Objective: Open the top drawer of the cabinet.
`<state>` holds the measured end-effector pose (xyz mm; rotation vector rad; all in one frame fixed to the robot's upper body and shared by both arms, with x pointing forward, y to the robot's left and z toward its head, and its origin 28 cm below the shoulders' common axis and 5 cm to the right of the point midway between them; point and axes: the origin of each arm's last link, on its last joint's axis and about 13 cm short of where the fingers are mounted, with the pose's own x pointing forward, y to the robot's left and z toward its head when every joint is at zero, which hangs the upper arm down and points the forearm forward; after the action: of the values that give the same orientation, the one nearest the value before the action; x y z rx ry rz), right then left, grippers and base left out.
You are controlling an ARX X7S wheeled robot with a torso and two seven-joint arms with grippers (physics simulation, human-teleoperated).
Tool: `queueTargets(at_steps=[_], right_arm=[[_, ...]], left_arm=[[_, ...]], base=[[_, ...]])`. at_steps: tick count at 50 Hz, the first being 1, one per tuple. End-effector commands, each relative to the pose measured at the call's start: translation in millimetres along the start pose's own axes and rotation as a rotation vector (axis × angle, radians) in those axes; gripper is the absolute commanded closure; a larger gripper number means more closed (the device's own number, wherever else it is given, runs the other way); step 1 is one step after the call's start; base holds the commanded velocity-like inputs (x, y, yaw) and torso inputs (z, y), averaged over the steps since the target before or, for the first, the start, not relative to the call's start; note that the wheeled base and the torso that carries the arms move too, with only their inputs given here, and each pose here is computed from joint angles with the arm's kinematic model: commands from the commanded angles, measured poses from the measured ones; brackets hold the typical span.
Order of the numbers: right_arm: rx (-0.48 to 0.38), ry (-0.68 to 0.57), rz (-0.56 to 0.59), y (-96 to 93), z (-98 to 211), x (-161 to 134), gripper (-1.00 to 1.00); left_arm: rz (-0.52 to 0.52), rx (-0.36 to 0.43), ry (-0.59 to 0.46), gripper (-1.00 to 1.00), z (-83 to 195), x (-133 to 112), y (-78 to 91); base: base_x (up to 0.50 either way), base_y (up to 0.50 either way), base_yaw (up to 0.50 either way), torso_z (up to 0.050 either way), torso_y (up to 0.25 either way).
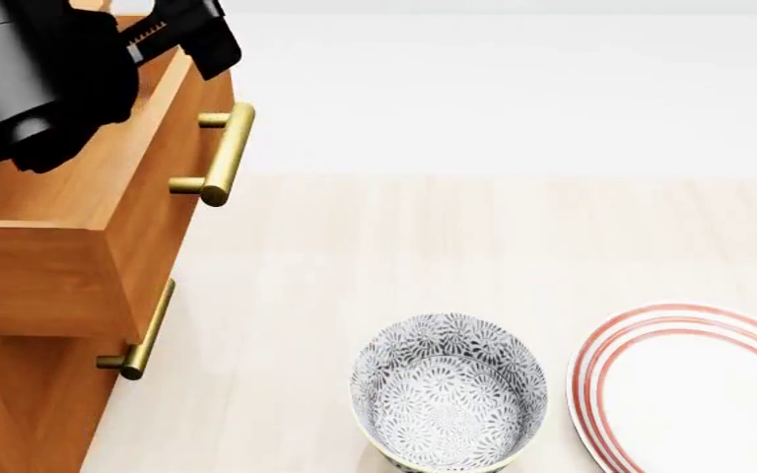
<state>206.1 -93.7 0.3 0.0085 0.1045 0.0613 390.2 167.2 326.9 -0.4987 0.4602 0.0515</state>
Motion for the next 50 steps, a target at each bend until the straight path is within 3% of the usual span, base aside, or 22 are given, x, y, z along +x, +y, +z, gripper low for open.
queueTargets(at_steps=[1,12,32,50], right_arm=[[0.007,-0.01,0.0,0.9,2,2,-1.0],[0.011,-0.01,-0.005,0.3,3,3,-1.0],[0.006,-0.009,0.004,0.8,1,2,-1.0],[0.002,-0.01,0.01,0.9,2,1,-1.0]], left_arm=[[0.007,-0.072,0.028,-1.0,2,4,-1.5],[0.02,-0.092,0.062,-1.0,-4,10,0.9],[-0.13,-0.123,0.182,-1.0,-12,1,-12.9],[-0.228,-0.069,0.218,-1.0,-24,-7,-29.3]], base=[[0.0,0.0,0.0,0.0,0.0],[0.0,0.0,0.0,0.0,0.0],[0.0,0.0,0.0,0.0,0.0],[0.0,0.0,0.0,0.0,0.0]])
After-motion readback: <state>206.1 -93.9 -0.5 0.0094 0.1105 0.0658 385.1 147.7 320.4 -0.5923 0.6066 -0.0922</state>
